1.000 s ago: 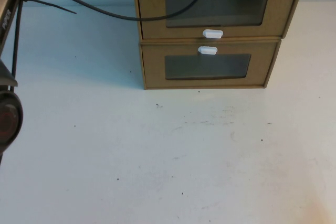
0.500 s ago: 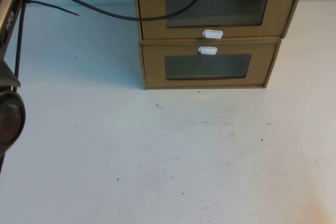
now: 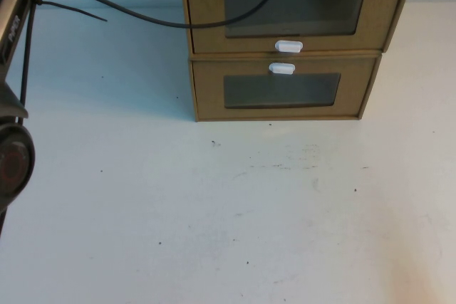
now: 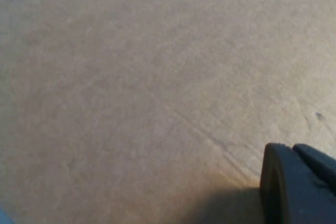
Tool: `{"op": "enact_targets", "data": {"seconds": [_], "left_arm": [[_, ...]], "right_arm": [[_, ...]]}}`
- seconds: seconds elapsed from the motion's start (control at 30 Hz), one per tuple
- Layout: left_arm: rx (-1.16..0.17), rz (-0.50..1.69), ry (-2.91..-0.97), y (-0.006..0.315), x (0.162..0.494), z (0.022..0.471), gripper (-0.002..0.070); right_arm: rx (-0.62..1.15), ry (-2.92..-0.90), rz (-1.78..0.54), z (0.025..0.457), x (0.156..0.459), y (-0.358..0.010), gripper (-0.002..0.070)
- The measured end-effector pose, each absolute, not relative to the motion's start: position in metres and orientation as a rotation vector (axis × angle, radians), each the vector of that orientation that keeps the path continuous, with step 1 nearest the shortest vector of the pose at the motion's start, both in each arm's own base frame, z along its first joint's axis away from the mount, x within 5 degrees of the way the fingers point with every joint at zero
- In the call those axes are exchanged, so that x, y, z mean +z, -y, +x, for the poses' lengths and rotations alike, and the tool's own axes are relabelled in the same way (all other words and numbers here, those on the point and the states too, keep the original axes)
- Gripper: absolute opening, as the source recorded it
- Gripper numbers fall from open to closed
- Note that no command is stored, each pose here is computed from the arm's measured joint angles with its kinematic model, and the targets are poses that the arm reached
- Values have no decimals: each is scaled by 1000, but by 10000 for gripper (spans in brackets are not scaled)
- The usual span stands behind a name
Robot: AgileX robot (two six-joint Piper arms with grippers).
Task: Open the shoe box
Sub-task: 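Pull the top drawer of the cardboard box fully open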
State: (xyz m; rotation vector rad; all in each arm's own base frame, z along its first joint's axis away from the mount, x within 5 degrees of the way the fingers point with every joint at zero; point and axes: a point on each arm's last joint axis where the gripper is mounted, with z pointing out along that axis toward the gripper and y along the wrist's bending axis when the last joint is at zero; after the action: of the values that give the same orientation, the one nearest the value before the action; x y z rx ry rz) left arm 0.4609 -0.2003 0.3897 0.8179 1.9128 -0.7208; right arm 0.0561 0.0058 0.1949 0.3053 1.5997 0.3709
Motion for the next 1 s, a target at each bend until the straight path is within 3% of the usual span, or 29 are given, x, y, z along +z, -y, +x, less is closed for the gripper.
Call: {"op": "enact_targets", "data": {"seconds": [0.2,0.33,0.67,0.8,1.0], "left_arm": [[-721,819,-1913,200,390,461,-4],[-724,821,-1917,200,389,460,-4],[-736,817,-1931,200,389,459,-4],[-737,816,-1933,200,389,459,-4],[-742,819,-1937,200,390,458,-4]], "right_arm": [[587,-1411,579,56,206,1,-14],[674,-1434,600,56,208,-4,-14],[736,-1867,195,76,269,-36,-13],[760,-2007,60,93,275,-45,-13],[727,-2130,-333,111,280,-72,-13]]}}
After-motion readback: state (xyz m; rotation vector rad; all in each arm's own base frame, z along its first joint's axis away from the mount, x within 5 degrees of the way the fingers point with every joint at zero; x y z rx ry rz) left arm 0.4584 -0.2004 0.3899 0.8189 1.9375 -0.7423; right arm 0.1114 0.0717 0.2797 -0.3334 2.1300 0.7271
